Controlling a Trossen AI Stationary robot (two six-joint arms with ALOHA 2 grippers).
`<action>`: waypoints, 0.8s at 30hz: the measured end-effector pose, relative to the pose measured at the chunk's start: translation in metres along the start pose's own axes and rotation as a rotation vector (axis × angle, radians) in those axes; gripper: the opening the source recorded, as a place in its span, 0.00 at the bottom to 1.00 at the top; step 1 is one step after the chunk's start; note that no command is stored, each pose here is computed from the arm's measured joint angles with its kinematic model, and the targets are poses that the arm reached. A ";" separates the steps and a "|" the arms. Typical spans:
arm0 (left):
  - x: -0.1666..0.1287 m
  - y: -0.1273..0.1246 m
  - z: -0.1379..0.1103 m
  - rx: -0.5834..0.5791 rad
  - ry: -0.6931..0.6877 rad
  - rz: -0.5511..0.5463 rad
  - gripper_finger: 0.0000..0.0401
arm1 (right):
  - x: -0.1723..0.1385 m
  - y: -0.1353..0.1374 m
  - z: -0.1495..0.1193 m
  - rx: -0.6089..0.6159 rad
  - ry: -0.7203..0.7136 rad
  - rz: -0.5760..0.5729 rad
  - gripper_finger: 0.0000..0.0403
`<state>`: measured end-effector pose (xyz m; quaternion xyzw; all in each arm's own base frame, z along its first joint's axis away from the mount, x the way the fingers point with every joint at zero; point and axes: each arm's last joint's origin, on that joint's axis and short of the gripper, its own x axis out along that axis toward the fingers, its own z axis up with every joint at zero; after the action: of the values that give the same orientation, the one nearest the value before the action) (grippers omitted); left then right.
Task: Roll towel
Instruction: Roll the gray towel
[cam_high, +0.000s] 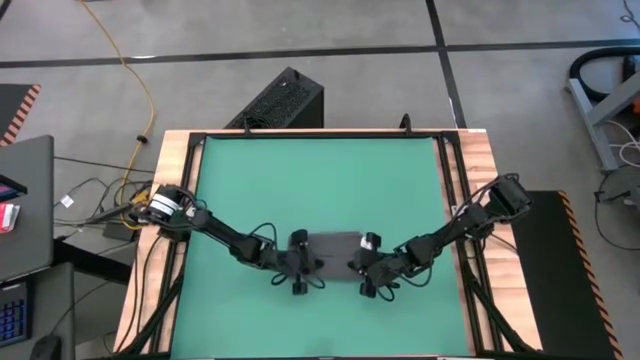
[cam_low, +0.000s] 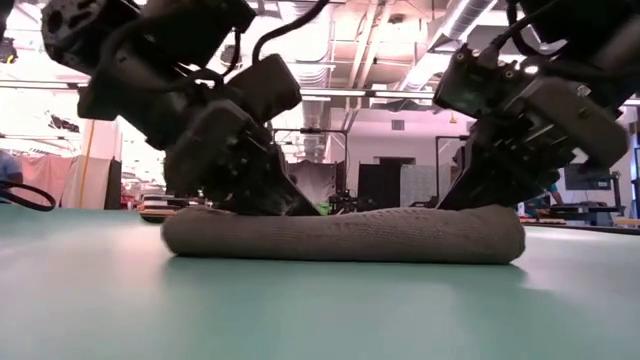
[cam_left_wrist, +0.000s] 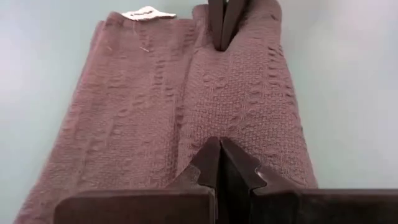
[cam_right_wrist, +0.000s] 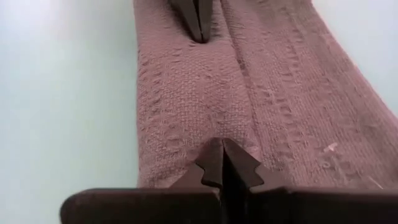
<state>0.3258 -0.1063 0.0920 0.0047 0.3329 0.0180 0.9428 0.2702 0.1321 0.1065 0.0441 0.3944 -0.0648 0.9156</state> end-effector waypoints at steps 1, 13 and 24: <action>-0.001 -0.003 -0.001 -0.011 0.004 -0.010 0.00 | -0.001 0.002 -0.001 0.009 0.000 0.010 0.05; -0.013 -0.037 -0.013 -0.036 0.010 -0.022 0.00 | -0.002 0.030 -0.008 0.051 -0.111 0.093 0.05; -0.014 -0.037 -0.016 -0.031 0.026 -0.019 0.00 | -0.067 0.037 0.026 -0.281 -0.320 0.187 0.12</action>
<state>0.3058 -0.1438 0.0872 -0.0132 0.3446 0.0144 0.9385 0.2489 0.1713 0.1739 -0.0585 0.2437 0.0699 0.9656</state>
